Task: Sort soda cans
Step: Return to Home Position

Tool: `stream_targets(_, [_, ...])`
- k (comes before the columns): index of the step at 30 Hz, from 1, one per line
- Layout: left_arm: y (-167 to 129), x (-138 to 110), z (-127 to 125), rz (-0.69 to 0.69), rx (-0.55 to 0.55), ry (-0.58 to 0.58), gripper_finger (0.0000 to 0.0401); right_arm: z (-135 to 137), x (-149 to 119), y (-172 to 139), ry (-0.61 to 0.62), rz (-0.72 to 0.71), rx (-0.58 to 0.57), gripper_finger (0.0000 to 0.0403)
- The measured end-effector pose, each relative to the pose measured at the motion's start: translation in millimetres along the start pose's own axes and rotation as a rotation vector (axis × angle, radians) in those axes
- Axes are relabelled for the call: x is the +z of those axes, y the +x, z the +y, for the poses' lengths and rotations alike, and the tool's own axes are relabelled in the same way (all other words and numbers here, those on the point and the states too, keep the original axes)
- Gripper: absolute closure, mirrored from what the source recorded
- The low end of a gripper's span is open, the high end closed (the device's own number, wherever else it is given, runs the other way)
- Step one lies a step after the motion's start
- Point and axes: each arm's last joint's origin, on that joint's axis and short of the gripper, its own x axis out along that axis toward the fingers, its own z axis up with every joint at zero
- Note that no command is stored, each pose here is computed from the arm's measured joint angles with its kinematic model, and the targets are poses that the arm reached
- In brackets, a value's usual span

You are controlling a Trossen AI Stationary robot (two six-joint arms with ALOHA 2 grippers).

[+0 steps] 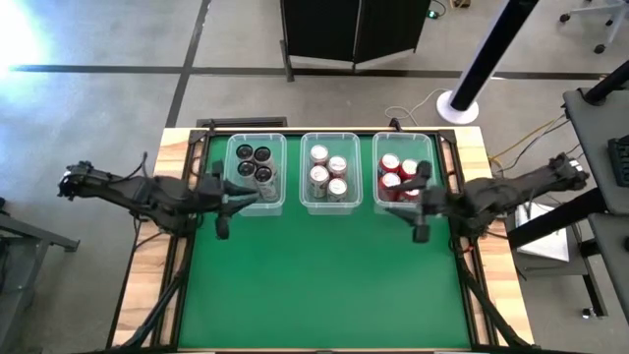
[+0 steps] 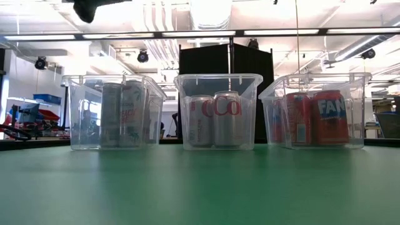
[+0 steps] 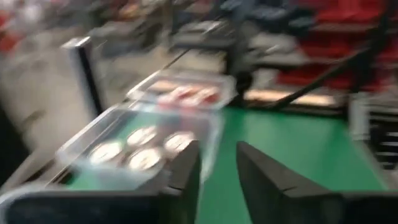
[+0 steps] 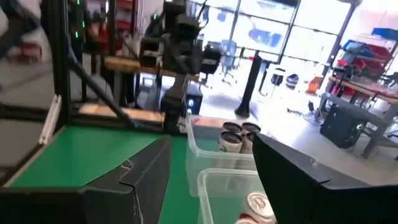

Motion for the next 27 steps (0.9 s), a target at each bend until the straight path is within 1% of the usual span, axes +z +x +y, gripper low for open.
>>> stream_targets(1, [-3,-1,1,-0.033,-0.038,0.009,0.0334,-4,-3,-9,0.013,-0.018,-0.003,0.0184])
stream_targets(3, [-9,-4,5,-0.097,-0.071,0.015,0.0362,-9,-8,-24,0.037,-0.054,-0.009,0.0184])
stream_targets(4, [-12,-7,8,-0.116,-0.07,0.019,0.0376,-12,-12,-31,0.048,-0.072,-0.012,0.0184])
stream_targets(6, [-18,-11,13,-0.148,-0.062,0.015,0.0394,-22,-14,-54,0.085,-0.152,-0.026,0.0184])
stream_targets(7, [-21,-14,16,-0.162,-0.061,0.011,0.0397,-27,-16,-65,0.112,-0.206,-0.034,0.0184])
stream_targets(10, [-33,-19,22,-0.203,-0.082,-0.003,0.0394,-32,-26,-79,0.189,-0.283,-0.053,0.0184])
stream_targets(15, [-52,-28,31,-0.309,-0.1,-0.017,0.0399,-40,-41,-90,0.299,-0.309,-0.181,0.0185])
stream_targets(17, [-56,-34,33,-0.337,-0.11,-0.019,0.04,-42,-47,-87,0.301,-0.265,-0.21,0.0191])
stream_targets(21, [-62,-45,35,-0.381,-0.17,-0.024,0.0401,-43,-53,-82,0.27,-0.208,-0.209,0.0213])
stream_targets(24, [-66,-52,36,-0.4,-0.216,-0.036,0.0401,-44,-55,-84,0.22,-0.204,-0.201,0.0232])
stream_targets(27, [-69,-60,37,-0.423,-0.237,-0.045,0.0401,-44,-58,-89,0.194,-0.237,-0.189,0.0255])
